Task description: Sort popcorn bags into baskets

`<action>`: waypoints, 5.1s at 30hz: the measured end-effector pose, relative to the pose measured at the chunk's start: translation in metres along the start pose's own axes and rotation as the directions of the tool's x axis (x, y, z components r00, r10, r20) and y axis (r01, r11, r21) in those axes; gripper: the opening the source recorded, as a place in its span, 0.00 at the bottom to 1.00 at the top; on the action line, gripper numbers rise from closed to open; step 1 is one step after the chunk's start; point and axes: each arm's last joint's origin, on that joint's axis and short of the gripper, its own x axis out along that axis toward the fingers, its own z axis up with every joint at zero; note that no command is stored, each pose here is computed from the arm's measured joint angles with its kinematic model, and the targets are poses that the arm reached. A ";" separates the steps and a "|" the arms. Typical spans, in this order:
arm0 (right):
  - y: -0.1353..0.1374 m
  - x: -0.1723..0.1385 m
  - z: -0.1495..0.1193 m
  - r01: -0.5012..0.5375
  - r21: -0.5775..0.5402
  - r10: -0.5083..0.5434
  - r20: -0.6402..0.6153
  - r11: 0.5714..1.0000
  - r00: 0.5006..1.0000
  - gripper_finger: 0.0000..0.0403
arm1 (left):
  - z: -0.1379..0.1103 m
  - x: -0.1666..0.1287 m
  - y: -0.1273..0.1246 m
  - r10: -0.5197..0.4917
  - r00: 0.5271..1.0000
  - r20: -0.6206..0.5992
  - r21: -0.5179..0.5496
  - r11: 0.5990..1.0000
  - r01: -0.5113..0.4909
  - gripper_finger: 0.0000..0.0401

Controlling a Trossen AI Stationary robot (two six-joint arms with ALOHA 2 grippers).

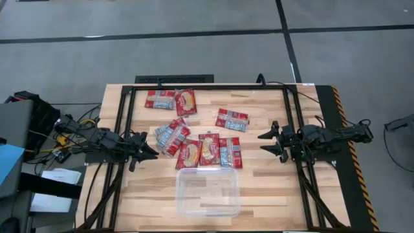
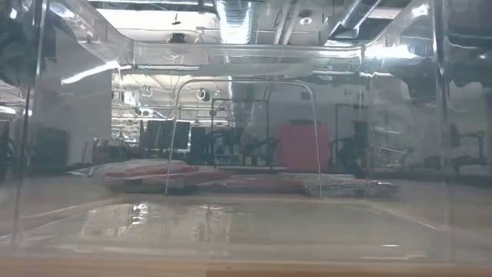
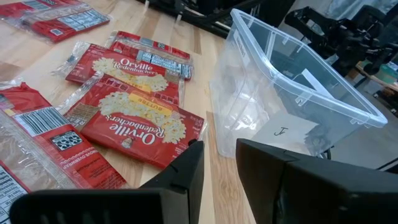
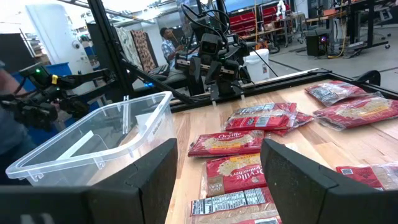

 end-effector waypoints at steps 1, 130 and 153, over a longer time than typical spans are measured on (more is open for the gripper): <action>0.000 0.000 0.000 0.001 0.000 -0.001 0.000 1.000 1.000 0.63 | 0.000 0.000 0.000 0.000 1.000 0.000 0.000 1.000 0.000 0.21; 0.001 -0.022 0.062 0.208 0.270 -0.333 0.591 0.940 0.735 0.63 | 0.038 0.079 0.111 0.544 0.612 -0.574 -0.137 0.673 -0.727 0.32; 0.001 -0.022 0.062 0.208 0.271 -0.333 0.590 0.940 0.735 0.63 | 0.120 0.099 0.091 0.461 0.724 -0.513 -0.219 0.745 -0.630 0.00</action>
